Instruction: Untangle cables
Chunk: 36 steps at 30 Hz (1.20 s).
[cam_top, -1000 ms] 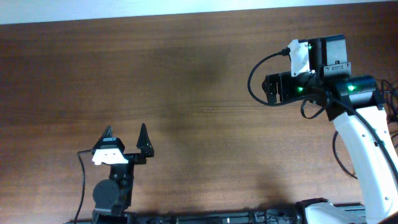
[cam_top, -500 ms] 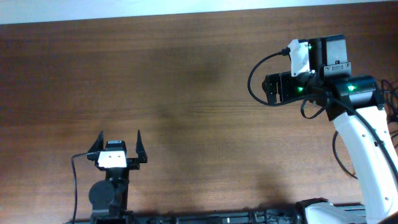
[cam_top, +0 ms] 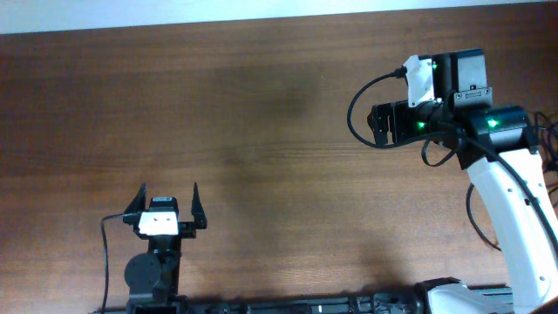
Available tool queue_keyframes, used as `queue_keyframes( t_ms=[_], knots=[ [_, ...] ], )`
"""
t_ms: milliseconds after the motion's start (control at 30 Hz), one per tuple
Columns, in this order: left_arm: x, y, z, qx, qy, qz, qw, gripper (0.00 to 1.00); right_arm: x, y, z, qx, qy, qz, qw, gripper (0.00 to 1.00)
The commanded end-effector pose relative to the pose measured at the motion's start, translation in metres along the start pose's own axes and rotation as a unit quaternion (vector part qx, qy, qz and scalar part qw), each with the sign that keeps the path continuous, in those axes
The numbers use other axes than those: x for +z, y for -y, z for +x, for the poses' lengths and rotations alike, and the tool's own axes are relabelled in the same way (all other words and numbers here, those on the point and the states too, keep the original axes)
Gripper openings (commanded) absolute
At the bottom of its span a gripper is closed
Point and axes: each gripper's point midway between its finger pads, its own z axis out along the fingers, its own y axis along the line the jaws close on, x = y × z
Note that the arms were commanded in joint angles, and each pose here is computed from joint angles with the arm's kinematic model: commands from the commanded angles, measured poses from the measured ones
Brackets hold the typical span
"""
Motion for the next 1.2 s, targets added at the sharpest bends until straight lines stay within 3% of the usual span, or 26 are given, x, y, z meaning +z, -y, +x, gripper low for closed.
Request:
queue_keyframes(
  t_ms=[0,1167],
  knots=[
    [0.0,0.002,0.0,0.006,0.001,0.006,1.0,0.99,-0.004,-0.001,-0.003,-0.005,0.008,0.003,1.0,0.99],
    [0.0,0.002,0.0,0.006,0.001,0.006,1.0,0.99,-0.015,0.014,-0.005,-0.012,0.026,0.051,0.998,0.99]
  ],
)
